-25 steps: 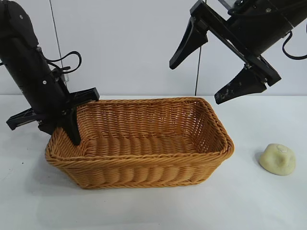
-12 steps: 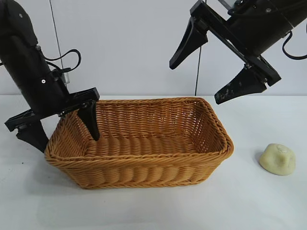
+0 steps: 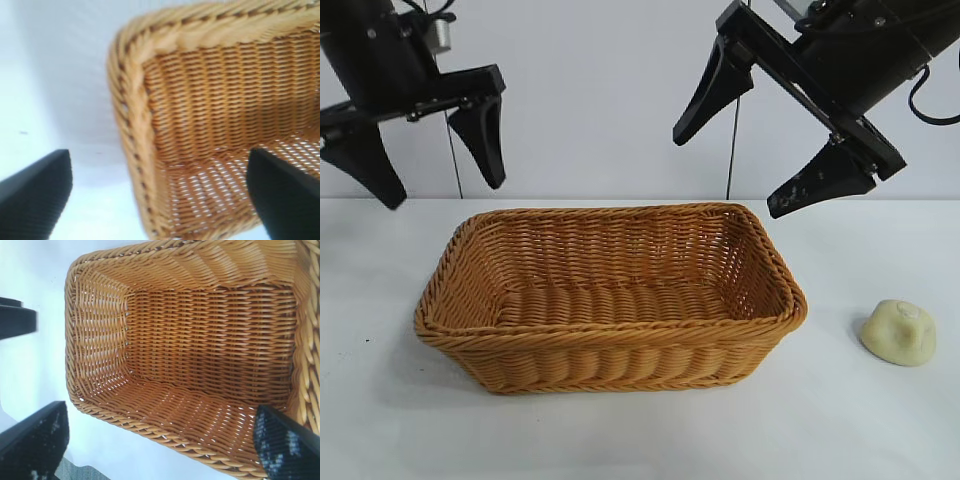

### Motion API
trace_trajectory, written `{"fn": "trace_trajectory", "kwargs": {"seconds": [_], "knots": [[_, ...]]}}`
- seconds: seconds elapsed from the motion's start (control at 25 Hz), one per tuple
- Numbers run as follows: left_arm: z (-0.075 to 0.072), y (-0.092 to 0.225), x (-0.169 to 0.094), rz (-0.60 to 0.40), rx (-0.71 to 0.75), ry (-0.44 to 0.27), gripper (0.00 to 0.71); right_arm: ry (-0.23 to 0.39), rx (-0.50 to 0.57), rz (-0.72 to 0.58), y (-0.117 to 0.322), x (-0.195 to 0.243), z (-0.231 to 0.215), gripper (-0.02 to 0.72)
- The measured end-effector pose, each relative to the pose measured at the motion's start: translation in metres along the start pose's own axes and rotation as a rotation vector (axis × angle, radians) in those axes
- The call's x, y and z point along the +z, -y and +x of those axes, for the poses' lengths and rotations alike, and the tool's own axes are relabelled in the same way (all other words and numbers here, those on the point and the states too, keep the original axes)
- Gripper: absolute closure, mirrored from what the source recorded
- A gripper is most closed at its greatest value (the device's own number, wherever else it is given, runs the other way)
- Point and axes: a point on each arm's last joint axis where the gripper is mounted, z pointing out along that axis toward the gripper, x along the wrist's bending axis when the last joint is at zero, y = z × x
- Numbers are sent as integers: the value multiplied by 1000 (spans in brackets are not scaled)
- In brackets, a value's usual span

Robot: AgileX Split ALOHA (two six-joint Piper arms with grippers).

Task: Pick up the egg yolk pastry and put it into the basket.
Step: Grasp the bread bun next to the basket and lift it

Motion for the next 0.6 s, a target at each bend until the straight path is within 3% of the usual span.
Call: {"fn": "trace_trajectory", "kwargs": {"seconds": [0.2,0.48,0.6], "knots": [[19,-6,-11,-17,-7,-69,14,0,0,3,0,0,0,10],[77,-4,-22,-2,-139,-111,14,-1,0,3,0,0,0,10],[88,-3,-26,-9,-163,-120,14,-1,0,3,0,0,0,10]]}}
